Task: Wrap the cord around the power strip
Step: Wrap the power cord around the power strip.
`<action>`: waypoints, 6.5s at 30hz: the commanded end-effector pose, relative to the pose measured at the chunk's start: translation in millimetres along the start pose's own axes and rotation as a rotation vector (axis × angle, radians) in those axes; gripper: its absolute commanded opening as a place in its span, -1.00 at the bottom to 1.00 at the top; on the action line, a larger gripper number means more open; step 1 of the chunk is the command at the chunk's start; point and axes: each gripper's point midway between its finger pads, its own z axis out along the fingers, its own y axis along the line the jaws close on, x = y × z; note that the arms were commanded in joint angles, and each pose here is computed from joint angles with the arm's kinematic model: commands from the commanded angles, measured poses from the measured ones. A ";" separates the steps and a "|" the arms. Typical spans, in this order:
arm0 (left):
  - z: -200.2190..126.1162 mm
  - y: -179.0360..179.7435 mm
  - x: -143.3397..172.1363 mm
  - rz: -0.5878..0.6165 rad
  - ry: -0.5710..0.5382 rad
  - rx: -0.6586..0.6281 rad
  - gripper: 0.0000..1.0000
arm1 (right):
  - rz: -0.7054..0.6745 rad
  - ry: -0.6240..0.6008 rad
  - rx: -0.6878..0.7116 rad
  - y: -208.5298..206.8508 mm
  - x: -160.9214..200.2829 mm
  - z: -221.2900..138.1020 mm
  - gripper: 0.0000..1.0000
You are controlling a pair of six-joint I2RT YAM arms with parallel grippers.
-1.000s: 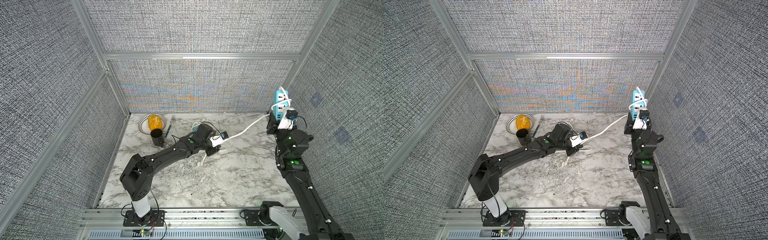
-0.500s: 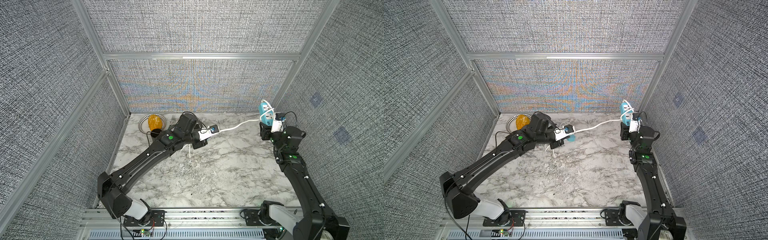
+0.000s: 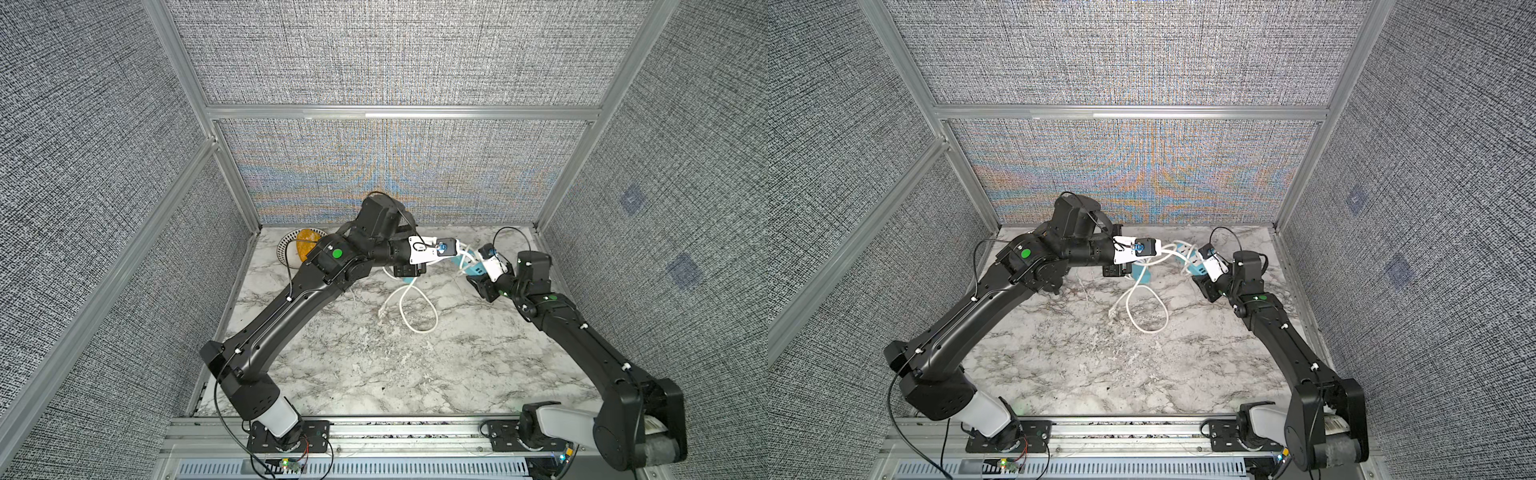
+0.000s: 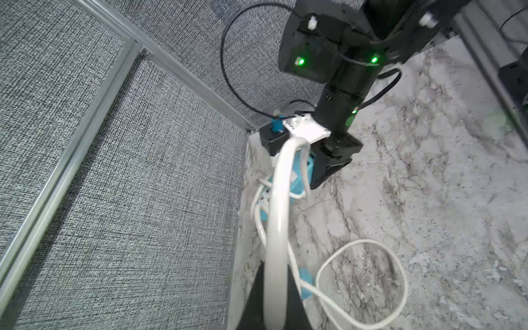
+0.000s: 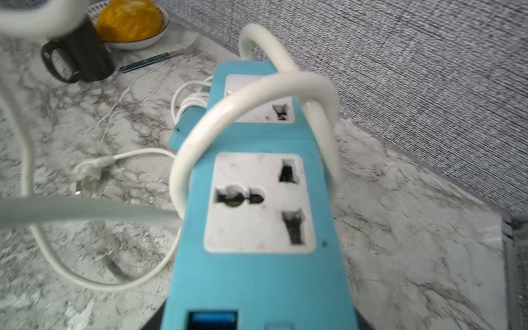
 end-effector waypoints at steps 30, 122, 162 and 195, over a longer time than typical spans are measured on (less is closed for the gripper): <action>17.6 68.5 2.4 0.149 0.074 -0.143 -1.00 | -0.461 -0.586 -0.628 177.5 -59.4 -57.0 -1.00; -12.0 51.8 0.5 0.298 0.272 -0.143 -1.00 | -0.409 -0.096 -0.399 101.1 7.8 -22.3 -1.00; 81.3 28.2 7.3 -0.325 -0.096 0.120 -0.88 | -0.277 -1.261 -0.149 114.8 -160.5 -188.0 -1.00; 172.5 -69.5 18.5 -0.730 -0.394 0.448 -0.59 | -0.163 -1.285 0.283 41.4 -212.8 -208.1 -1.00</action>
